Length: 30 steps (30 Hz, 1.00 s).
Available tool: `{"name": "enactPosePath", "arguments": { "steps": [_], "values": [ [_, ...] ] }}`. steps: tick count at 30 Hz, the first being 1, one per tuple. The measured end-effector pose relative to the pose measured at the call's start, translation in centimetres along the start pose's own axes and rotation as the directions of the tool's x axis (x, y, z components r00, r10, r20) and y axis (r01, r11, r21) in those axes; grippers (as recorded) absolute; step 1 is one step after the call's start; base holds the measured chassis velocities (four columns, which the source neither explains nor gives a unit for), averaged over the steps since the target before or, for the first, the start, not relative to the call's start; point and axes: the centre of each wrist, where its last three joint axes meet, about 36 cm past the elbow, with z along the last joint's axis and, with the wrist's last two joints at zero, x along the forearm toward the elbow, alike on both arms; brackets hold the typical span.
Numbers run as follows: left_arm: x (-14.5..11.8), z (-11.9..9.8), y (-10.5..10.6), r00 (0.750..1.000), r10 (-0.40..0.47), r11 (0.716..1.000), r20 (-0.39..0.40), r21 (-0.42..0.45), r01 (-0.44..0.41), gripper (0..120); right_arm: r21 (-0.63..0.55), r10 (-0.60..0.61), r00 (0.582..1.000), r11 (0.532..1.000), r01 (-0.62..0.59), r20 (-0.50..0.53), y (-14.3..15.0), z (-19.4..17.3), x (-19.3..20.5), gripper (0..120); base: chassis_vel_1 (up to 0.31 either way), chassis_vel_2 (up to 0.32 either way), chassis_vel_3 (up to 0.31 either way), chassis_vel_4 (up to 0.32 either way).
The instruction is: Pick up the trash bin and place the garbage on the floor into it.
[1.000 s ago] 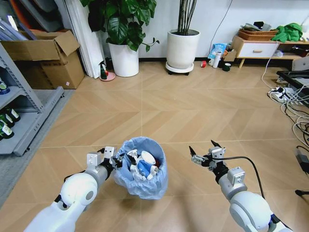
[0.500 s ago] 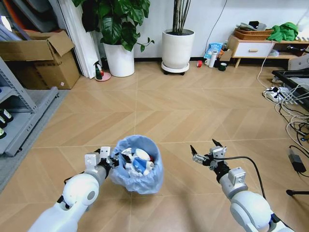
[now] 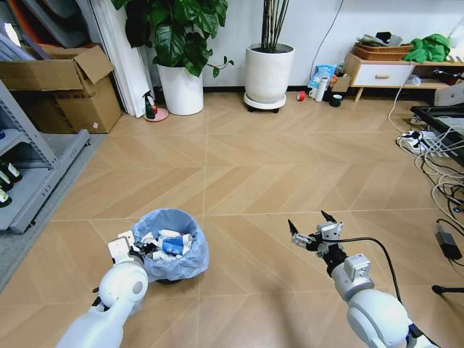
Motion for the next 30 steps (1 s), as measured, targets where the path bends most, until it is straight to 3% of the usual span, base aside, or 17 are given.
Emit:
{"name": "enactPosePath", "arguments": {
  "steps": [11, 20, 30],
  "values": [
    [0.7, 0.6, -0.1, 0.998, -0.009, 0.999, -0.061, 0.038, 0.012, 0, 0.001, 0.006, 1.0, 1.0, -0.006, 0.005, -0.1, 0.0, 0.1, 100, 0.0, 0.0, 0.0, 0.0],
    [-0.1, 1.7, -0.3, 0.999, 0.002, 0.997, -0.034, 0.073, 0.001, 0, 0.005, 0.004, 1.0, 1.0, -0.004, 0.005, -0.1, 0.0, 0.3, 100, 0.0, 0.0, 0.0, 0.0],
    [0.1, 1.6, -0.6, 0.999, -0.012, 0.998, -0.044, 0.053, 0.015, 1, 0.006, 0.006, 1.0, 1.0, -0.006, 0.009, -0.2, -0.2, 0.3, 100, 0.0, 0.0, 0.0, 0.0]
  ]
}}
